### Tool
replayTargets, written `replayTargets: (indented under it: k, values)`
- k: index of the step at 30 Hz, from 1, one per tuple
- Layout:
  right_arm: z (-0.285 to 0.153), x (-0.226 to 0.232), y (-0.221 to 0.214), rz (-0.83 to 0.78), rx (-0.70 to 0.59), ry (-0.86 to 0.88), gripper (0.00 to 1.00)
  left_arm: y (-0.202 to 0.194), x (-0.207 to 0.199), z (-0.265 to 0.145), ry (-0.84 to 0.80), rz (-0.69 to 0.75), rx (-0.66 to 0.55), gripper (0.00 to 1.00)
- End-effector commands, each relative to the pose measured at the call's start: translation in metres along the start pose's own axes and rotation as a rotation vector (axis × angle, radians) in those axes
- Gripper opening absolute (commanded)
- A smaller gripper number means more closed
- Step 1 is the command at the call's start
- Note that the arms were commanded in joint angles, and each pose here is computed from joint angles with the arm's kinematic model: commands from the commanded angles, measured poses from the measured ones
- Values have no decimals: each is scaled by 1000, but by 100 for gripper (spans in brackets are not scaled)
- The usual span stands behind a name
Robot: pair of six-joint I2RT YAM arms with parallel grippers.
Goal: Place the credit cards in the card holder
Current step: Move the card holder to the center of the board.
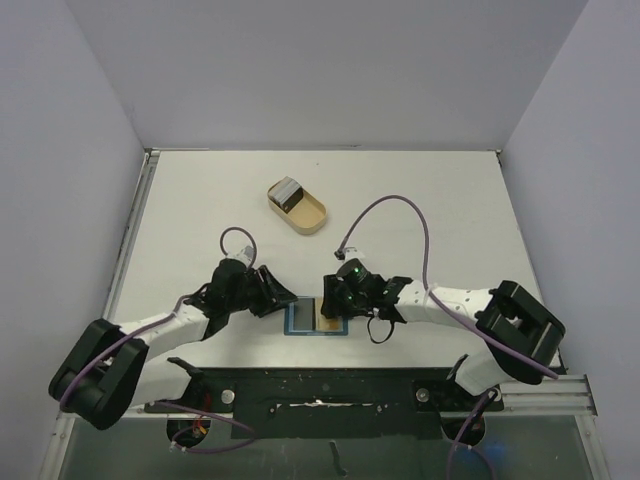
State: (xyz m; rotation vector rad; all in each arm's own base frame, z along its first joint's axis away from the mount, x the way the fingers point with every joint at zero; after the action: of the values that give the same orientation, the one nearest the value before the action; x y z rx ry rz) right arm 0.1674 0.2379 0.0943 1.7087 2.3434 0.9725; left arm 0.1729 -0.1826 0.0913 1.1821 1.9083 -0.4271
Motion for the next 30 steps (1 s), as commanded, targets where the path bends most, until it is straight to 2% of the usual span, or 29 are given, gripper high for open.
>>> replayTargets:
  k: [1, 9, 13, 16, 24, 30]
  values:
    - [8, 26, 1, 59, -20, 114, 53, 23, -14, -24, -70, 25, -65, 41]
    - [16, 50, 17, -48, 0, 181, 52, 44, -8, -50, 11, 45, -140, 41]
    - [5, 47, 32, -253, -13, 146, 53, 43, -6, -52, 14, 39, -126, 42]
    - [-1, 39, 38, -451, 25, 112, 54, 41, -3, -51, 26, 29, -111, 43]
    - [-7, 28, 33, -855, 30, 232, 52, 33, 12, -51, 77, -7, -100, 46]
    - [1, 16, 24, -991, 79, 327, 45, 25, 23, -49, 89, -43, -81, 46]
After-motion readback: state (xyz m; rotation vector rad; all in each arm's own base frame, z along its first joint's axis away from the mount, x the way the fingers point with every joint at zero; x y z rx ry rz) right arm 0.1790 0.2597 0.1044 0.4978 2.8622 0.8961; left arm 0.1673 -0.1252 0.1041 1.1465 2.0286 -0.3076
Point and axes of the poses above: each gripper's point midway between its finger pads, its own z axis out along the fingers, its own x axis along the line the jaws close on, y = z × x, the point moved 8 cm from there along -z, back along the fingers, and after that the axes turned 6 degrees about -z, right-handed, at the moved point
